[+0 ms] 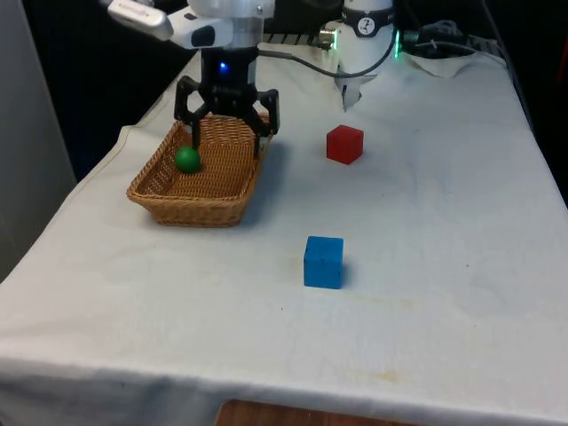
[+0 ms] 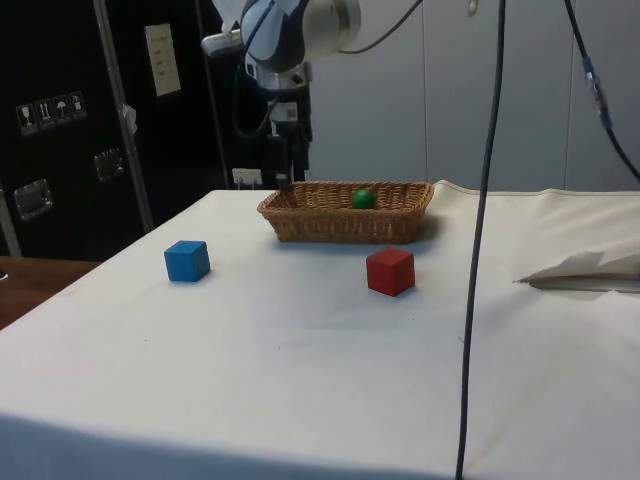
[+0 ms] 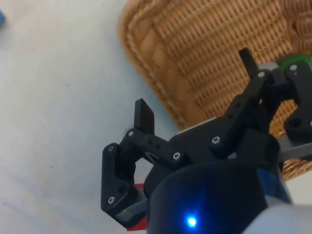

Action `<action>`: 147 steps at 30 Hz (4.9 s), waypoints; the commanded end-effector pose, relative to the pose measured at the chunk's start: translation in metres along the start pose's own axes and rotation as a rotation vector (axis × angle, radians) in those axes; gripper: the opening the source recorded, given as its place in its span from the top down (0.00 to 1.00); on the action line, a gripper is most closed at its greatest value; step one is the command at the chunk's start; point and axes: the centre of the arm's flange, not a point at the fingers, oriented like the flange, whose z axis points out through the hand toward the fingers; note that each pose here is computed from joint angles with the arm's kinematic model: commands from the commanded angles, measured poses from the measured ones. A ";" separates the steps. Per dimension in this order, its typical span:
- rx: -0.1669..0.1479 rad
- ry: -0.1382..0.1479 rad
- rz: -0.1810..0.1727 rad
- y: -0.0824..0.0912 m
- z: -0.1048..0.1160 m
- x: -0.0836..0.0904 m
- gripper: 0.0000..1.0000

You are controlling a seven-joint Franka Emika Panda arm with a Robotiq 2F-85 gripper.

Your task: Place all non-red objects into the basket.

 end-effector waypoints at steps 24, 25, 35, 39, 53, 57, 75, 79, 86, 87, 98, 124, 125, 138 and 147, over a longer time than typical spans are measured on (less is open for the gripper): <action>0.037 0.008 0.006 -0.065 -0.012 0.027 0.00; 0.040 0.010 0.007 -0.068 -0.013 0.028 0.00; 0.064 0.019 0.003 -0.097 -0.015 0.045 0.00; 0.071 0.025 0.000 -0.111 -0.016 0.056 0.00; 0.092 0.042 -0.006 -0.149 -0.012 0.086 0.00; 0.105 0.047 -0.003 -0.154 -0.007 0.095 0.00; 0.131 0.043 0.019 -0.149 0.029 0.123 0.00; 0.174 0.026 0.029 -0.153 0.036 0.129 0.00; 0.179 0.025 0.035 -0.157 0.044 0.134 0.00; 0.191 0.019 0.035 -0.157 0.047 0.135 0.00; 0.166 0.025 0.022 -0.158 0.058 0.141 0.00; 0.193 0.041 -0.047 -0.158 0.020 0.148 0.00; 0.194 0.041 -0.055 -0.159 0.021 0.148 0.00; 0.192 0.042 -0.157 -0.161 0.033 0.146 0.00; 0.181 0.040 -0.196 -0.151 0.043 0.147 0.00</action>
